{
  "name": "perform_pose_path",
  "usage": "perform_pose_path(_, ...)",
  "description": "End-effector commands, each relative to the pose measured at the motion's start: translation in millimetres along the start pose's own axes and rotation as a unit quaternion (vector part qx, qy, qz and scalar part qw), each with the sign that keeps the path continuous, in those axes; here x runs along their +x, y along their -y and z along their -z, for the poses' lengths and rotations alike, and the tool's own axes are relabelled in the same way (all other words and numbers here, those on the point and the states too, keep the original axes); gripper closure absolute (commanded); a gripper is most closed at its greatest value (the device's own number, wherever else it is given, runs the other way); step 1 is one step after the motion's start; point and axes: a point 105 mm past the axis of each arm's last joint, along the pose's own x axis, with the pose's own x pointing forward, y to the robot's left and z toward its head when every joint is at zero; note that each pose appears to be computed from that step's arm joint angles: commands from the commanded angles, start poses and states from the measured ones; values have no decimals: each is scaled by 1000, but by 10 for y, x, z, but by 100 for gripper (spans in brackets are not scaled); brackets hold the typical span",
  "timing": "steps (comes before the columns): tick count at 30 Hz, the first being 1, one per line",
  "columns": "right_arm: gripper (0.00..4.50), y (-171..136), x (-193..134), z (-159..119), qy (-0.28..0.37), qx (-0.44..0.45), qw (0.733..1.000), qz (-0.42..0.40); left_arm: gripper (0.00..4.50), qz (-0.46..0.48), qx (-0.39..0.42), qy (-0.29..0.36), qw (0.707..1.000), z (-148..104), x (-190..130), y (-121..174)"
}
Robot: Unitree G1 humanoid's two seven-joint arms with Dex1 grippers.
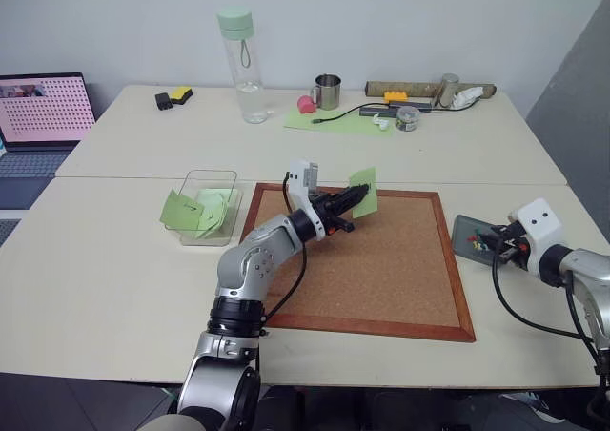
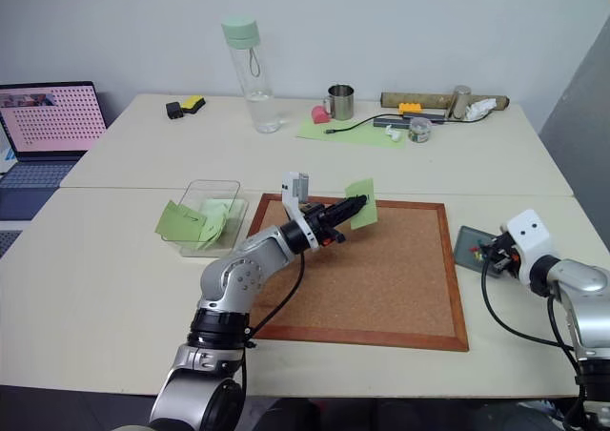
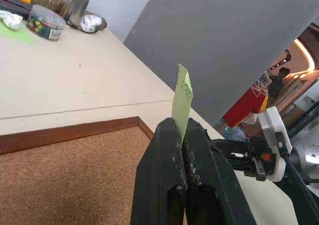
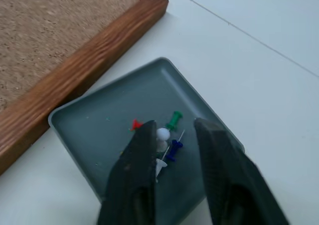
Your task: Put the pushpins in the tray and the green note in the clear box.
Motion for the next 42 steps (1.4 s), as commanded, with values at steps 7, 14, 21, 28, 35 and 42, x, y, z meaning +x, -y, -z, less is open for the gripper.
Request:
perform_pose_path(7,73,38,-32,-188,28,17,999,2,450,6,32,27,999,-148,-1,85)
perform_pose_path(14,5,85,-6,-156,20,-38,999,31,450,-3,38,28,999,-165,-10,50)
perform_pose_path(21,5,105,-25,-133,13,-73,997,31,450,-9,39,29,999,-153,-20,36)
perform_pose_path(28,5,93,-69,-252,46,-70,996,25,450,-10,41,31,999,-174,-22,34)
perform_pose_path(35,5,-184,-283,-666,129,-109,982,-82,450,-49,113,61,991,-574,-189,50)
perform_pose_path(42,5,-841,-627,-1477,242,-134,921,-275,450,-209,238,67,946,-1006,-791,-207)
